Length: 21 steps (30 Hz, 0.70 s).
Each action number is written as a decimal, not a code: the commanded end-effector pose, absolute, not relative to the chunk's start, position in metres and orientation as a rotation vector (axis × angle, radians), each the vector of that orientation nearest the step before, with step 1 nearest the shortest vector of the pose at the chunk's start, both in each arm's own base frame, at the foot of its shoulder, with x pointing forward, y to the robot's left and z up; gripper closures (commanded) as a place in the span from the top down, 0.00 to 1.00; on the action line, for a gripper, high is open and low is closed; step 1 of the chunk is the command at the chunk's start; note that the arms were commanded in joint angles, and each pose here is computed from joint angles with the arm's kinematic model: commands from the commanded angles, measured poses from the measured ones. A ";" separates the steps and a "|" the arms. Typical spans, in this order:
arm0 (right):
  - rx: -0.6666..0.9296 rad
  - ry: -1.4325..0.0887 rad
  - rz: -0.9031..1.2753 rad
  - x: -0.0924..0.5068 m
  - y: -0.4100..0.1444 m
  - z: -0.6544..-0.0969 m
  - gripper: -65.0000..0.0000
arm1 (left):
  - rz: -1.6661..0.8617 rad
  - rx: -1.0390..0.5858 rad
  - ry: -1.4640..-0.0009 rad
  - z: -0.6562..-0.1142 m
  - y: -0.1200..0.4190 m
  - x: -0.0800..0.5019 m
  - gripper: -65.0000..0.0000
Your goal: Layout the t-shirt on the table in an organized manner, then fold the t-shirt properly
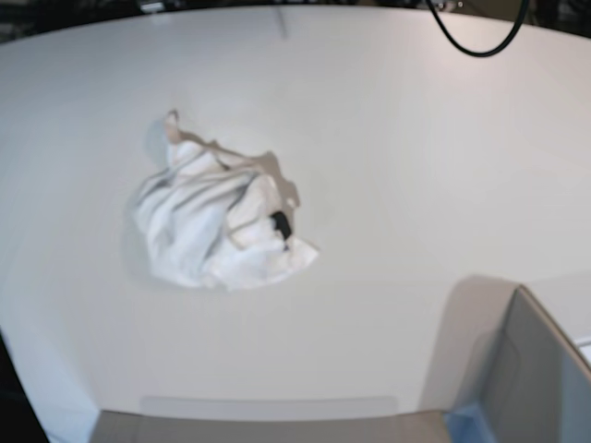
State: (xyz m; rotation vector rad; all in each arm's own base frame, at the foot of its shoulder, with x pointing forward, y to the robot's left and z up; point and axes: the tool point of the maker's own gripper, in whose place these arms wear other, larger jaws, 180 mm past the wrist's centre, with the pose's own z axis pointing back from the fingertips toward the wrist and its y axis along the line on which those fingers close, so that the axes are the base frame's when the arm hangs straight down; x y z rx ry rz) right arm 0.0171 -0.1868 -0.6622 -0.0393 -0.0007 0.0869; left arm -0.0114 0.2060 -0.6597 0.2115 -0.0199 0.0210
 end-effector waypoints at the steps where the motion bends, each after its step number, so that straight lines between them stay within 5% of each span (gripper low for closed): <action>1: -0.036 -0.002 0.088 0.019 -0.186 -0.662 0.01 | 0.025 0.208 -0.026 -0.660 0.202 -0.011 0.00; 9: 0.016 0.014 0.090 0.008 -0.151 -0.665 0.01 | 0.020 0.130 -0.022 -0.664 0.150 -0.013 0.00; 21: 0.001 0.126 0.090 -0.066 -0.164 -0.661 0.01 | 0.010 0.136 0.093 -0.658 0.154 -0.090 0.00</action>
